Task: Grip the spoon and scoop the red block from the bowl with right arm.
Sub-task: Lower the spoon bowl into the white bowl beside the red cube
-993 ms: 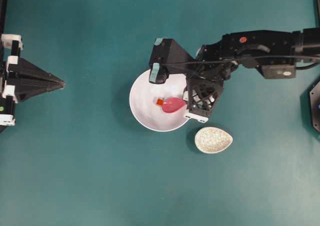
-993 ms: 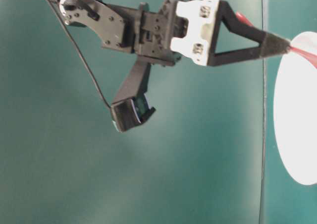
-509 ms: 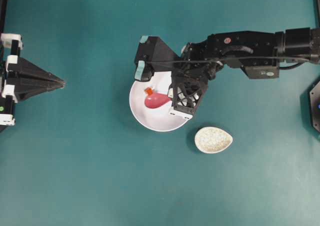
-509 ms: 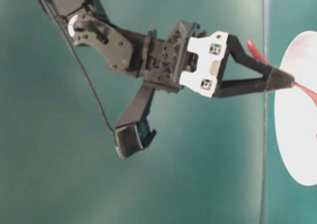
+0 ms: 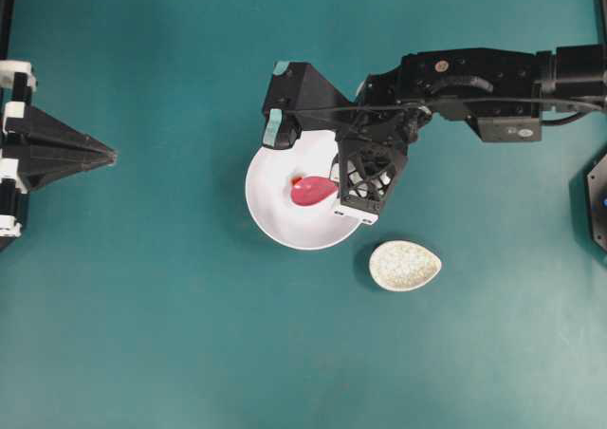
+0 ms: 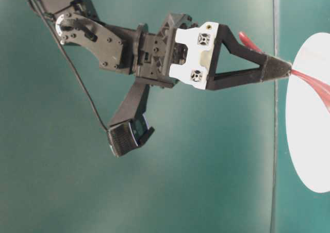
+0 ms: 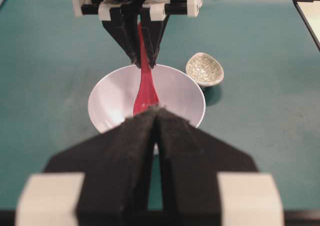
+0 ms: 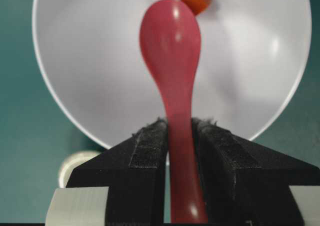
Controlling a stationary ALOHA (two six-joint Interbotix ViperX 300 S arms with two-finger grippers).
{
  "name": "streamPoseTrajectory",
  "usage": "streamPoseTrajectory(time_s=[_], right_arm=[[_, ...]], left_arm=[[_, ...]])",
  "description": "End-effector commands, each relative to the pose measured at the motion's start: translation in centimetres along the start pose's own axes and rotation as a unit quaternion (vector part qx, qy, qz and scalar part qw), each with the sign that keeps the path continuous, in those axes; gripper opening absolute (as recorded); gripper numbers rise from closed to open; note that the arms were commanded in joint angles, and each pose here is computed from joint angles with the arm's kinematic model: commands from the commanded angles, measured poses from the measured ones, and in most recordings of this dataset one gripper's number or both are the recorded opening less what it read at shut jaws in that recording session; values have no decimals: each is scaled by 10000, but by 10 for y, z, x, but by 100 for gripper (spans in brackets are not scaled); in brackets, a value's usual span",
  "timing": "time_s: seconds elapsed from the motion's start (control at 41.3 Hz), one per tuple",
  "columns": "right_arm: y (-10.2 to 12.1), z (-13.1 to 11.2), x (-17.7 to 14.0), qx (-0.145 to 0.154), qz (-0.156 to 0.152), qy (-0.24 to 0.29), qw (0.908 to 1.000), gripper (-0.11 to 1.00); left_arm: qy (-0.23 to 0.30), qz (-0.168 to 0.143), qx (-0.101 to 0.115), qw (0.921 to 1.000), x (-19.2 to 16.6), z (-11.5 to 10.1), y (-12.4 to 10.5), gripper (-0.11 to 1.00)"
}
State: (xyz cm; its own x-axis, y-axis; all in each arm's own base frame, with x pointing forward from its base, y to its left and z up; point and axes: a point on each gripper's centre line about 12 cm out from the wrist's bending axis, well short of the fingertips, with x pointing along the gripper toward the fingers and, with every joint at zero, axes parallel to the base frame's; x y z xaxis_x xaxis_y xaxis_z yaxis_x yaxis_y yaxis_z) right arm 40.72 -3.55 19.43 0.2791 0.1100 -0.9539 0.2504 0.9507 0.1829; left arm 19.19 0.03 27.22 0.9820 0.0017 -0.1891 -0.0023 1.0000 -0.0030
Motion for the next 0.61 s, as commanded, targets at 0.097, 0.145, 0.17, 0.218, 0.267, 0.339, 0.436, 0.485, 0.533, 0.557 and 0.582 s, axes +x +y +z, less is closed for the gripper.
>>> streamPoseTrajectory(time_s=[0.097, 0.145, 0.17, 0.218, 0.267, 0.339, 0.436, 0.485, 0.533, 0.557, 0.582], right_arm=[[3, 1, -15, -11, 44, -139, 9999, 24], [4, -2, -15, 5, 52, -69, 10000, 24], [4, -3, -15, 11, 55, -38, 10000, 24], [4, -5, -15, 30, 83, 41, 10000, 24], [5, -6, -16, 54, 117, 113, 9999, 24], [7, -8, -19, 68, 165, 180, 9997, 24], [8, -7, -25, 62, 181, 174, 9997, 24], [9, -6, -28, 54, 189, 137, 9997, 24], [9, -5, -30, 57, 194, 107, 9997, 24], [9, -5, -31, 59, 201, 108, 9997, 24], [9, -5, -31, 55, 195, 99, 9997, 24]], left_arm=[[-123, -7, -6, 9999, -1, 13, 0, 1], [-115, -7, -6, 9999, -1, 12, 0, 1], [-115, -7, -6, 9999, -1, 12, 0, 1], [-107, -7, -6, 9999, -1, 12, 0, 1], [-115, 0, -8, 9999, -1, 12, 0, 1], [-115, 0, -8, 9999, -1, 12, 0, 1], [-115, -7, -6, 9999, -1, 12, 0, 1], [-115, 0, -8, 9999, -1, 12, 0, 1], [-115, 0, -8, 9999, -1, 12, 0, 1], [-115, -7, -6, 9999, -1, 12, 0, 1], [-100, 0, -8, 9999, 0, 11, 0, 1]])
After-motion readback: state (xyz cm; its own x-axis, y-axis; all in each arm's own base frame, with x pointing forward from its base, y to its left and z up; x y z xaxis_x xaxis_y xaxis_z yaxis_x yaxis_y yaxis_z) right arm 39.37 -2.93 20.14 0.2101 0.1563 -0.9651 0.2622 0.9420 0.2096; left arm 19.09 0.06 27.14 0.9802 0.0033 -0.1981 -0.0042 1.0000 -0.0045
